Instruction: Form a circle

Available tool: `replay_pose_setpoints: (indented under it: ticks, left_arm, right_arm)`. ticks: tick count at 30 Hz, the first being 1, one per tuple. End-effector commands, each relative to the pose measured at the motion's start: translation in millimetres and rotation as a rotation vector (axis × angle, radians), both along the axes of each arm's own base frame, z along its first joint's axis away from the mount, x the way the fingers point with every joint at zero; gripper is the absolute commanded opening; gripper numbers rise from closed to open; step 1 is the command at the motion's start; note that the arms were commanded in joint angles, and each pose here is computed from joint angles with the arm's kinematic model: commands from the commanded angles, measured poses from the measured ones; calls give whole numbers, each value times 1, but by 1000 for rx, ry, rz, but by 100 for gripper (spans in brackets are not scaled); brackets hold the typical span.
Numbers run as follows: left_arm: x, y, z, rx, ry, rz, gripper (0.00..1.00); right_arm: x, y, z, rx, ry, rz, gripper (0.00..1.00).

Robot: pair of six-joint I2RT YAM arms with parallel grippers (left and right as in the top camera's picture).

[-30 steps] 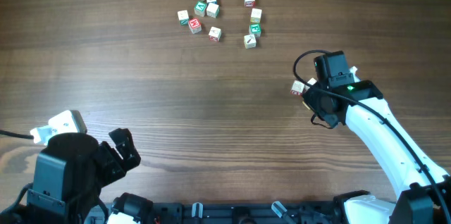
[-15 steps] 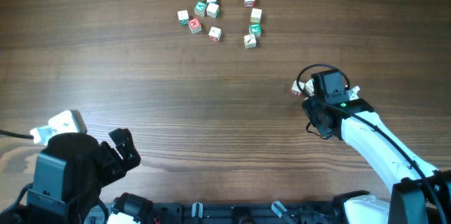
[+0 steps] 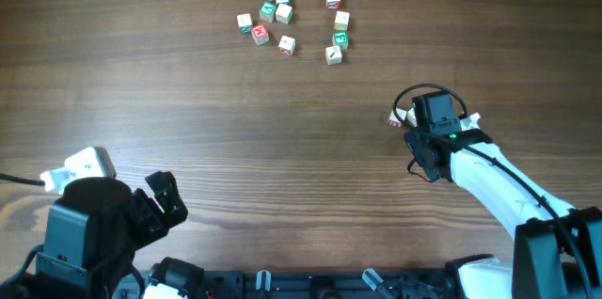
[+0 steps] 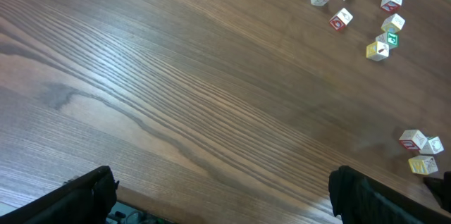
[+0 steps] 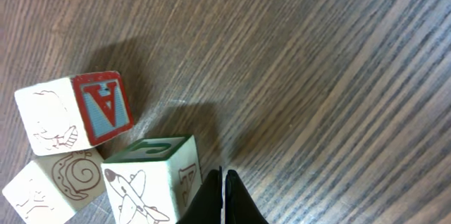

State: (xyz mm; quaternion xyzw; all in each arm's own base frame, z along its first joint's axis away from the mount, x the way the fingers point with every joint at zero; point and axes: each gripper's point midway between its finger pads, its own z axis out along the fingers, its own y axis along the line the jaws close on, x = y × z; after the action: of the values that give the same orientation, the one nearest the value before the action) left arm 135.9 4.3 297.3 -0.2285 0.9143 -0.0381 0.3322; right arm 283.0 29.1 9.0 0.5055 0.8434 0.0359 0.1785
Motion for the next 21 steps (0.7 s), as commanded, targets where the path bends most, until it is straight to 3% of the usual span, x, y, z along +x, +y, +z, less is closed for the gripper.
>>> replay_pose_setpoints:
  ticks: [1, 21]
  left_arm:
    - [1, 0, 0, -12, 1, 11, 100]
    - [1, 0, 0, -12, 1, 11, 100]
  right_arm:
    - [6, 3, -1, -4, -13, 39, 4]
    - [7, 20, -1, 76, -13, 94, 5]
